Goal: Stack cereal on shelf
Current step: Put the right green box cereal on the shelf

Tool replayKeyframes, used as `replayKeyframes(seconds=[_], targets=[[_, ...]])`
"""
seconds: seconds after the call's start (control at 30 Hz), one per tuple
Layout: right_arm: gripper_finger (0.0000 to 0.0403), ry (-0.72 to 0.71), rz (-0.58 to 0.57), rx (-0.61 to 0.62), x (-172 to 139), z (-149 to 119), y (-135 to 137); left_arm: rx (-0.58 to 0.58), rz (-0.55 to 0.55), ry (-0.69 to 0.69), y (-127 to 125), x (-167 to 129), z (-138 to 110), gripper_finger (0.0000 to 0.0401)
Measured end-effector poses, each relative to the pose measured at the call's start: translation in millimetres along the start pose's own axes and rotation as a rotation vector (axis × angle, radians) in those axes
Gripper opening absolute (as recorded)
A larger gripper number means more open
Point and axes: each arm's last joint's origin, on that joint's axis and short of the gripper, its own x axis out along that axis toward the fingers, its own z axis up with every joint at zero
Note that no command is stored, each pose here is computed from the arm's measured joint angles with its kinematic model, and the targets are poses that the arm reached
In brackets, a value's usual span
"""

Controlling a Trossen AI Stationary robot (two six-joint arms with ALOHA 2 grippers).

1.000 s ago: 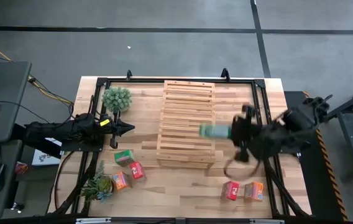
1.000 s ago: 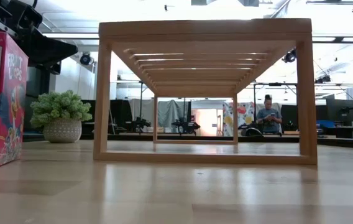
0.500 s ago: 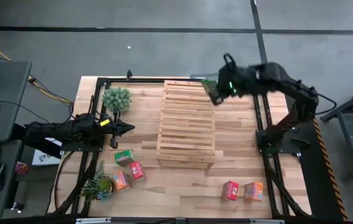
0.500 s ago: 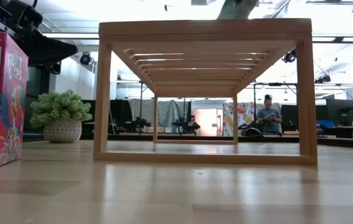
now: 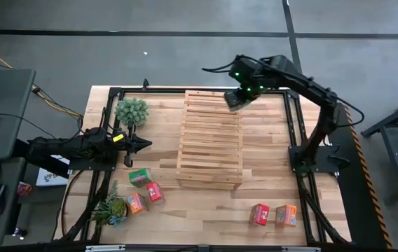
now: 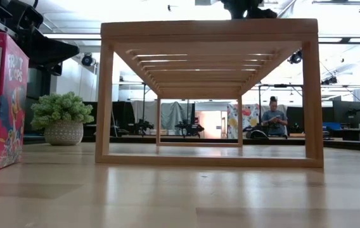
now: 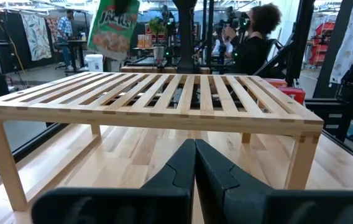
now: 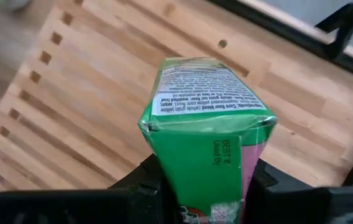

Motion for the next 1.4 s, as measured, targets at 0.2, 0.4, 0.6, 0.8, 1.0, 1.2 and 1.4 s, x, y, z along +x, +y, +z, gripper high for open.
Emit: replayKeyframes(seconds=[0.2,0.4,0.6,0.8,1.0,1.2,1.4], targets=[[0.0103,0.043,-0.029,0.022,19,11,0,0.000,0.000,0.000,0,0,0,0.0000],[0.0103,0.070,-0.013,0.009,24,16,-3,0.000,0.000,0.000,0,0,0,0.0000],[0.0112,0.065,-0.019,-0.030,24,16,-3,0.000,0.000,0.000,0,0,0,0.0000],[0.0155,0.065,-0.019,-0.047,24,16,-3,0.000,0.000,0.000,0,0,0,0.0000],[0.0212,0.051,-0.038,-0.068,24,16,-4,0.000,0.000,-0.001,0,0,0,0.0000],[0.0234,0.039,-0.042,-0.094,24,17,-4,0.000,0.000,0.000,0,0,0,0.0000],[0.0232,0.017,-0.027,-0.139,24,19,-2,0.000,0.000,0.000,0,0,0,0.0000]])
